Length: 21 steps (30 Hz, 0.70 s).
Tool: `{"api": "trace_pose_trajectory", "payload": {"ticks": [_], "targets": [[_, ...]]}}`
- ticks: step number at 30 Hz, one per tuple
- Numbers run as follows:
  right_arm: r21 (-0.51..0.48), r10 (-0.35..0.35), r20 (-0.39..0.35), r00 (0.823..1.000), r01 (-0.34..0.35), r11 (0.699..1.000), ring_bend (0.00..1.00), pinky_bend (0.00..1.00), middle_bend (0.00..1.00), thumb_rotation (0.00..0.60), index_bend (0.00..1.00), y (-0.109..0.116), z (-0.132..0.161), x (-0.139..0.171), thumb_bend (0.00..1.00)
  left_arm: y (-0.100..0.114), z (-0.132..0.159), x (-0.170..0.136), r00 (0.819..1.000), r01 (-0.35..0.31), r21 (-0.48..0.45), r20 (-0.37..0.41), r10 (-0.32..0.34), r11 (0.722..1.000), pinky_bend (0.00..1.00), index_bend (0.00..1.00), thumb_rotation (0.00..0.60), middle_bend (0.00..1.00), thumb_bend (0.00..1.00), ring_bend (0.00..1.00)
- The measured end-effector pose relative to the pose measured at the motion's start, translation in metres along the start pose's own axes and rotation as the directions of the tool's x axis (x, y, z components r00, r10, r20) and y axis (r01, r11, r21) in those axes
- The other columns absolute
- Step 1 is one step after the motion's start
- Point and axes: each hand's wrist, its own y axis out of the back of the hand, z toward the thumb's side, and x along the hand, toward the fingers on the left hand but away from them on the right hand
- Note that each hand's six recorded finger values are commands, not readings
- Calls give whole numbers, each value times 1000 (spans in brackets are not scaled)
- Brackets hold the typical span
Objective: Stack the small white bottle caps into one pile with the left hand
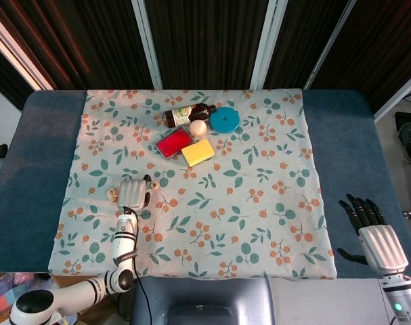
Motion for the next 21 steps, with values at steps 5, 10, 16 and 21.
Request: {"api": "trace_pose_trajectory", "payload": {"ticks": [5,10,16,21], "targets": [[-2,0,-1,1000,0,1000,0,0,0,600,0,0,0,0,48,-4,5,6,1000,6,-23,-1,-6,1000,1000,363,600,1000,447,1000],[-5,-2,0,1000,2,1000,0,0,0,600,0,1,0,0,48,-3,12,9,1000,6,-53,12,-6,999,1000,364,600,1000,447,1000],[-8,-5,-1,1000,5,1000,0,0,0,600,0,2,-1,1,48,1,17,11,1000,-1,-61,19,2,998,1000,378,600,1000,446,1000],[-12,-10,3,1000,10,1000,0,0,0,600,0,4,-2,1,48,-1,15,12,1000,9,-53,13,-8,999,1000,394,600,1000,447,1000]]}}
